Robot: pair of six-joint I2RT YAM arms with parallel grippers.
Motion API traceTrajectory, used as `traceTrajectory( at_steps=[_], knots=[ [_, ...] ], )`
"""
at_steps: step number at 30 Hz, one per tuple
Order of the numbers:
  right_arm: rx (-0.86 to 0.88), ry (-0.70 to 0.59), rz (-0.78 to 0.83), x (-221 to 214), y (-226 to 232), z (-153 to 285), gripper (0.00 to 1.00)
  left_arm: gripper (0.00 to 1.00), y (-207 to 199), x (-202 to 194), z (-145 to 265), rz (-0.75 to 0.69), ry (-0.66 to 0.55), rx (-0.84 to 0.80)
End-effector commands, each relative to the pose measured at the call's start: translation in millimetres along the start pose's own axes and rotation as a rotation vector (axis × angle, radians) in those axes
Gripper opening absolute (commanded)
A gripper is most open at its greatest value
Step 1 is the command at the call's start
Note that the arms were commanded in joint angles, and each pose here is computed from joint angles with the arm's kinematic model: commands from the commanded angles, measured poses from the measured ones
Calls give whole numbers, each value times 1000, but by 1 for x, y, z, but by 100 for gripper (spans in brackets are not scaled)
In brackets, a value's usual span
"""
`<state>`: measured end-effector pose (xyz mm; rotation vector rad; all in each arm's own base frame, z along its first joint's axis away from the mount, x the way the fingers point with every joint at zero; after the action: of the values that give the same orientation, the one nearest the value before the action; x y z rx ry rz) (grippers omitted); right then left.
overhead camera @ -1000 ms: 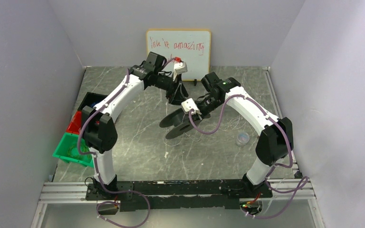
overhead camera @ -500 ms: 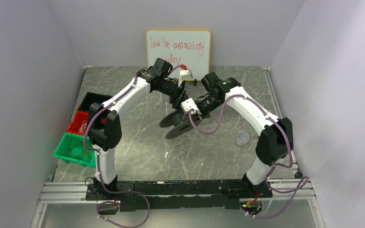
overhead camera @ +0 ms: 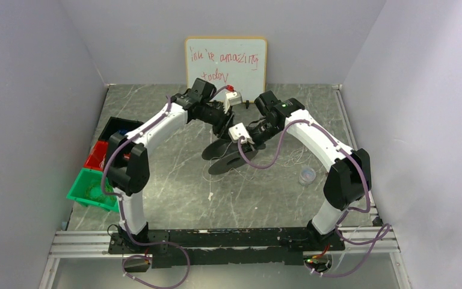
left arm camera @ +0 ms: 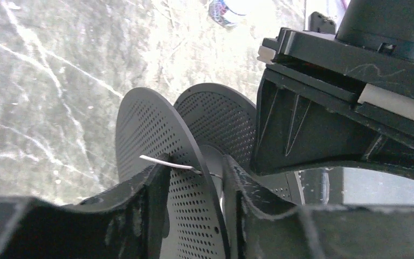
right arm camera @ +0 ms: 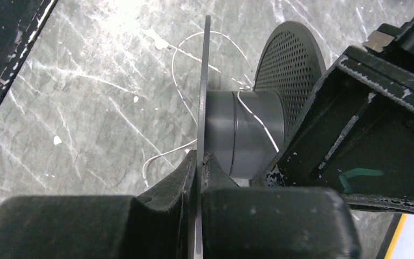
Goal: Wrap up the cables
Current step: Wrap the cable around the cable reel.
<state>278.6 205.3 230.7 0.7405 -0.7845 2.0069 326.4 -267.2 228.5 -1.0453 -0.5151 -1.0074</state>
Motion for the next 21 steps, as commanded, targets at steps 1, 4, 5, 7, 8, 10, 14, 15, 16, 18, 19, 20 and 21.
traceTrajectory(
  at_steps=[1,4,5,7,8,10,14,15,16,18,19,20,21],
  knots=[
    [-40,-52,39,15,-10,8,0,35,-7,18,14,-79,-66,103],
    [-31,-62,23,15,-11,8,0,27,-7,20,16,-93,-79,132],
    [-31,-68,19,15,-12,8,0,25,-8,20,16,-95,-80,131],
    [-34,-87,11,16,-13,9,0,21,-9,20,15,-94,-78,126],
    [-39,-102,3,16,-14,10,0,18,-9,19,15,-93,-76,131],
    [-45,-127,-10,17,-15,12,0,8,-8,18,15,-89,-72,147],
    [-65,-159,-49,17,-20,16,0,3,-7,15,15,-57,-67,195],
    [-74,-167,-65,16,-21,17,5,3,-7,15,15,-45,-63,211],
    [-85,-172,-81,16,-23,18,13,3,-6,14,15,-35,-58,236],
    [-110,-184,-110,16,-26,22,27,3,-4,12,15,-8,-47,282],
    [-125,-192,-125,16,-27,25,30,3,-4,12,15,1,-44,301],
    [-139,-200,-136,16,-28,27,30,3,-5,11,15,5,-42,307],
    [-151,-202,-139,16,-28,29,30,3,-6,10,16,3,-40,306]
  ],
)
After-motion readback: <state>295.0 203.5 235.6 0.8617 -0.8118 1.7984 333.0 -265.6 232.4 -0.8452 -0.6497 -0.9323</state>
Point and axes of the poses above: each gripper's point midway between its finger pads, its own z axis back along the fingers, its own y axis along the line the jaws close on, x = y × z, the point moved 8 cm from there along z, back along the fingers, and after that the axes turned 3 degrees about z, right-handed, at the moved point
